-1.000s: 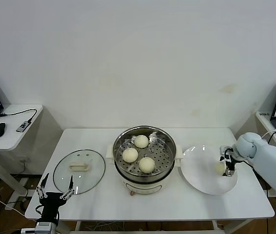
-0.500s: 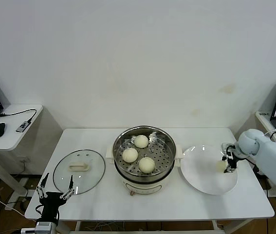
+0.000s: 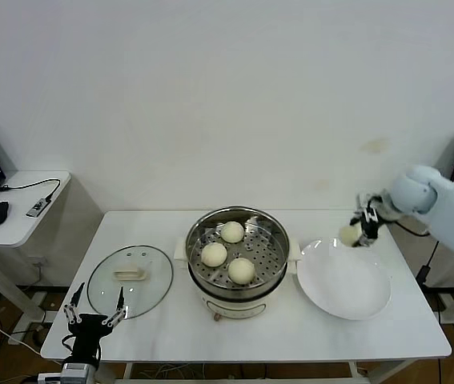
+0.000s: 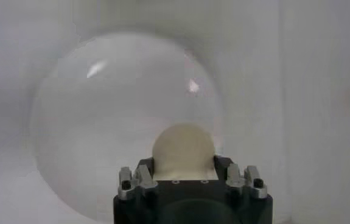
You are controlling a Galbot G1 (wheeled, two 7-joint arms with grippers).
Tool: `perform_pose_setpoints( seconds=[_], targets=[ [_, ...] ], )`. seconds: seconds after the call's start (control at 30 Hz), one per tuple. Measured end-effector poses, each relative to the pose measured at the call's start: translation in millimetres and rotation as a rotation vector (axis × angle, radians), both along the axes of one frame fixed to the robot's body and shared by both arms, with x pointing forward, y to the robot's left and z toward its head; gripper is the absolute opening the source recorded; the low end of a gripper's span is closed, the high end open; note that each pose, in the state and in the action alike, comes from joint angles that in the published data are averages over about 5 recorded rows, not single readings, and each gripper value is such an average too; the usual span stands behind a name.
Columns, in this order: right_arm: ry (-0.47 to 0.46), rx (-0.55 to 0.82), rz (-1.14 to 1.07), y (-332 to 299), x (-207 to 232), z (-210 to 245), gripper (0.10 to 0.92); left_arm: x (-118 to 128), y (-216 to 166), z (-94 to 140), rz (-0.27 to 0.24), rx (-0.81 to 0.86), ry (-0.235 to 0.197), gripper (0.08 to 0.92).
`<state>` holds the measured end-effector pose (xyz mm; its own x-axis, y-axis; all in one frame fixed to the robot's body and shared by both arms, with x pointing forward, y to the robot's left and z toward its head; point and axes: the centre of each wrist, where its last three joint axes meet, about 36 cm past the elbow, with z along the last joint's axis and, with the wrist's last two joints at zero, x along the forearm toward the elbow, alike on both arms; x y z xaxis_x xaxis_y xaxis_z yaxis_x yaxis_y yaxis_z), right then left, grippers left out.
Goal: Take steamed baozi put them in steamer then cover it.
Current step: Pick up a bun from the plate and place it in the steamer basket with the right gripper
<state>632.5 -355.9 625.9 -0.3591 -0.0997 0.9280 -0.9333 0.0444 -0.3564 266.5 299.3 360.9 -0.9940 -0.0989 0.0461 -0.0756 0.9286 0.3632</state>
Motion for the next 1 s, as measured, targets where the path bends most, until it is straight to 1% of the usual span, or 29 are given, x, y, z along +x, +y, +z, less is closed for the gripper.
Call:
perform_pose_setpoints(
  seconds=[0.2,0.4,0.57,0.73,1.0],
  targets=[
    [-0.012,0.074,0.032,56.8,-4.7,37.8,0.612,0.0,0.2,0.0,0.001,0.001,0.000,0.823],
    [0.008,0.152,0.025,109.6,-7.7,50.3,0.615,0.2,2.7,0.6,0.008,0.005,-0.002,0.823],
    [0.027,0.179,0.024,148.0,-8.5,44.7,0.619,-1.1,3.1,-0.3,0.017,0.004,0.000,0.823],
    [0.050,0.178,0.028,178.7,-8.1,30.6,0.619,-2.2,4.6,-0.3,0.025,0.005,0.000,0.823],
    [0.082,0.153,0.016,200.3,-6.2,1.1,0.621,-3.2,6.1,-2.5,0.034,0.004,0.004,0.823]
  ],
)
